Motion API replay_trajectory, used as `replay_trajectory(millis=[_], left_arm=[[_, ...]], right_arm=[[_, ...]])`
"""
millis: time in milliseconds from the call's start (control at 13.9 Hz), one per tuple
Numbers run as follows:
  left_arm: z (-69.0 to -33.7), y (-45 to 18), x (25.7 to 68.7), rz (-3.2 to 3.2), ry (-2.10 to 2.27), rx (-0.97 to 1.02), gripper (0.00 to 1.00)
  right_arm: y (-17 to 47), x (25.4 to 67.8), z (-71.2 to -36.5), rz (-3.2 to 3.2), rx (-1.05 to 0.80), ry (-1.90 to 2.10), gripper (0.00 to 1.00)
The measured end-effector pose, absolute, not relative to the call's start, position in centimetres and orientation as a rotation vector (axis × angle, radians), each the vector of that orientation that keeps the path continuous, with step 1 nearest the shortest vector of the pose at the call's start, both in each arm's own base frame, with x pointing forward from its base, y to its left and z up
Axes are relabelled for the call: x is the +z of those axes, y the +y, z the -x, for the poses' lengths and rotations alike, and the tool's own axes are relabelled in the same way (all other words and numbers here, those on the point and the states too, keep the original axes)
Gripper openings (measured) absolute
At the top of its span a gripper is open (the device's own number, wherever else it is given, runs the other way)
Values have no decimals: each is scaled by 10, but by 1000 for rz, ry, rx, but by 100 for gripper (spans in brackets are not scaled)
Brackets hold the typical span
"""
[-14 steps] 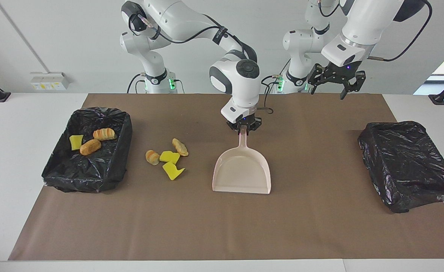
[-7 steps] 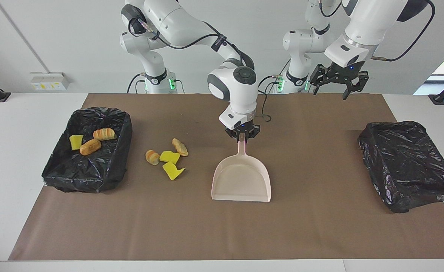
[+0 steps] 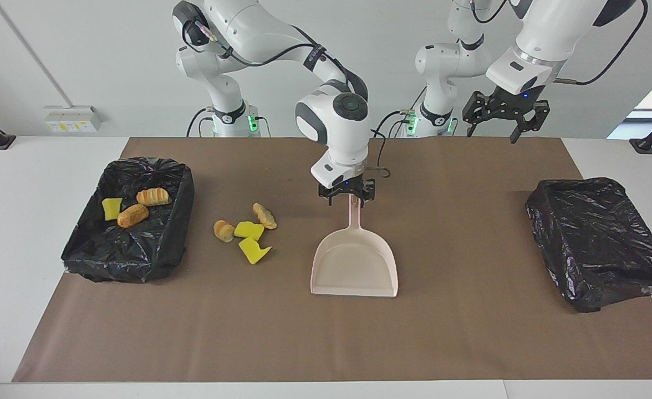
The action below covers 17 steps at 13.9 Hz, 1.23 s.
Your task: Sweep and dump trash in bin
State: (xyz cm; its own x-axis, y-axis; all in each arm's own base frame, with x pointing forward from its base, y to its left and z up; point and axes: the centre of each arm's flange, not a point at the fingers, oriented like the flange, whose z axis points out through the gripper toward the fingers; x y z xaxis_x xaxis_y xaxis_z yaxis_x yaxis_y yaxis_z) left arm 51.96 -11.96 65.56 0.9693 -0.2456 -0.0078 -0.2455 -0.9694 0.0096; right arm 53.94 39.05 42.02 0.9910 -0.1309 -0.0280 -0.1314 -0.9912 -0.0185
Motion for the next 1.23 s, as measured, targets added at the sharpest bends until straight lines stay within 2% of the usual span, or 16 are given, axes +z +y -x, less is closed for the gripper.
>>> replay_trajectory(millis=[144, 289, 433, 650, 866, 1011, 1227], left_arm=[[-520, -118, 656, -3108, -384, -12, 100], [-522, -123, 654, -3105, -394, 3, 100], [-530, -142, 642, -3090, -443, 48, 100], [-547, -204, 603, -3057, -454, 128, 100], [-549, -276, 556, -3025, -473, 138, 100], [-550, -309, 509, -3008, -476, 145, 100], [-535, -364, 441, -2989, -457, 135, 100]], right_arm=[[381, 465, -520, 3124, 90, 200, 100], [384, 502, -485, 3129, 193, 184, 100], [394, 520, -443, 3121, 305, 144, 100], [409, 501, -380, 3086, 419, 115, 100], [408, 464, -324, 3064, 440, 125, 100], [406, 438, -299, 3082, 436, 121, 100], [403, 401, -283, 3089, 405, 137, 100]])
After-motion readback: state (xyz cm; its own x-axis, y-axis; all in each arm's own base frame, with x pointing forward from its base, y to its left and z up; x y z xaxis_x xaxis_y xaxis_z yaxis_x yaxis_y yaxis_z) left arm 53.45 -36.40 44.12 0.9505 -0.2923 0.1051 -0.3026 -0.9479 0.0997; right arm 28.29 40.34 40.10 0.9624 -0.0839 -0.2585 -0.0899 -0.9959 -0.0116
